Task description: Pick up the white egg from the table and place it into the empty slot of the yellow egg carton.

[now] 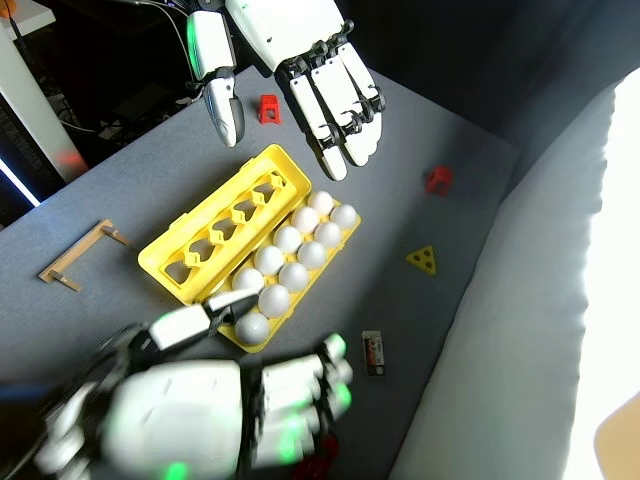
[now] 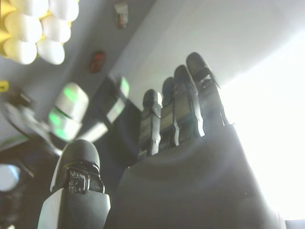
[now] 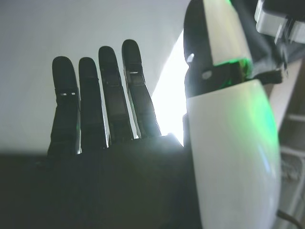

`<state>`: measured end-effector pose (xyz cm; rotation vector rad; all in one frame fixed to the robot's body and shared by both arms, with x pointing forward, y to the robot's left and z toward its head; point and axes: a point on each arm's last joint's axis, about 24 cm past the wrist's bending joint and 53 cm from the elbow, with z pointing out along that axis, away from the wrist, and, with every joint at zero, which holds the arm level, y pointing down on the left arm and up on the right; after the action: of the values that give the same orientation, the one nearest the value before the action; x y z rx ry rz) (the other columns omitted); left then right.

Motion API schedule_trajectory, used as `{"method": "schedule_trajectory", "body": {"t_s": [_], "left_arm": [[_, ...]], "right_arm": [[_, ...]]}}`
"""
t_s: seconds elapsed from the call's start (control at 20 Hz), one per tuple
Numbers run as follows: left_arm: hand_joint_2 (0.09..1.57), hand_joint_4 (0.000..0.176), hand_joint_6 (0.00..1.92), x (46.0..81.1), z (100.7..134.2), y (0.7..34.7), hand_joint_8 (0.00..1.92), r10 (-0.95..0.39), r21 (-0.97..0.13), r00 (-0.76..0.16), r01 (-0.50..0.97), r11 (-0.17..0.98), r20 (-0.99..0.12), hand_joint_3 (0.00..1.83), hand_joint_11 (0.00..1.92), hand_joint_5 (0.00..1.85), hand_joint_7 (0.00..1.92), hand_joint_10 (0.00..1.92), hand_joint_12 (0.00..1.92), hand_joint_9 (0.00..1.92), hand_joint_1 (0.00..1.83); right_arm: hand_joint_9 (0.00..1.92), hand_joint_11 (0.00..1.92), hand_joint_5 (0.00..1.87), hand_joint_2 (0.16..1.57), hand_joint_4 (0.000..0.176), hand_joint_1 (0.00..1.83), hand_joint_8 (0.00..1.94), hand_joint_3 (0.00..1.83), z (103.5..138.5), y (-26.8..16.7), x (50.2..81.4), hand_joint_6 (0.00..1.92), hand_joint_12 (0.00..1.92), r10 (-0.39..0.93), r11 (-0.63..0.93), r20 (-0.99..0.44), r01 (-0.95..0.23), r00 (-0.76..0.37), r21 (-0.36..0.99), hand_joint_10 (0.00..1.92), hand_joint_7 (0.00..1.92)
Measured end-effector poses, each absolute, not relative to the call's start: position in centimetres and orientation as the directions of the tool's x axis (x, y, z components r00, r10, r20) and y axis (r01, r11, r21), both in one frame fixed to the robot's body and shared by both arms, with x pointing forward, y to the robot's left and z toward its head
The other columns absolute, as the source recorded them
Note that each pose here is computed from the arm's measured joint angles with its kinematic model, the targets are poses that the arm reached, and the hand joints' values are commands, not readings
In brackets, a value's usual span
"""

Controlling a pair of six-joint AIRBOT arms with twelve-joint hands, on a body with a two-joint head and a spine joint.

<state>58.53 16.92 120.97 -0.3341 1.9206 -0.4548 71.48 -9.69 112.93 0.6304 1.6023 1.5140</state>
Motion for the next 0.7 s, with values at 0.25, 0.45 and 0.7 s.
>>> {"method": "schedule_trajectory", "body": {"t_s": [0.25,0.45,0.7], "left_arm": [[1.31,0.05,0.03,58.5,120.8,16.9,0.02,-0.434,-0.461,-0.384,-0.025,0.887,-0.815,0.0,0.0,0.28,0.25,0.03,0.84,0.25,0.0],[1.35,0.0,0.07,58.5,120.7,16.9,0.05,-0.434,-0.461,-0.384,-0.025,0.887,-0.815,0.0,0.18,0.67,0.8,0.11,1.35,0.67,0.01],[1.46,0.0,1.46,58.0,120.5,16.3,1.33,-0.435,-0.467,-0.4,-0.017,0.884,-0.807,0.0,0.53,0.69,0.83,1.48,1.87,0.7,0.26]], "right_arm": [[0.2,0.0,0.44,1.1,0.0,0.4,0.04,0.02,115.2,-10.8,71.2,0.55,1.32,0.748,0.358,-0.425,-0.23,-0.51,0.905,0.7,0.53],[0.42,0.15,0.57,1.18,0.0,0.38,1.01,0.01,117.3,-10.8,69.2,1.1,1.8,0.587,0.567,-0.662,-0.347,-0.467,0.747,1.38,0.64],[0.85,0.81,0.83,1.32,0.0,0.47,1.58,0.04,118.4,-9.5,65.0,1.61,1.92,0.396,0.672,-0.779,-0.425,-0.486,0.607,1.91,0.93]]}}
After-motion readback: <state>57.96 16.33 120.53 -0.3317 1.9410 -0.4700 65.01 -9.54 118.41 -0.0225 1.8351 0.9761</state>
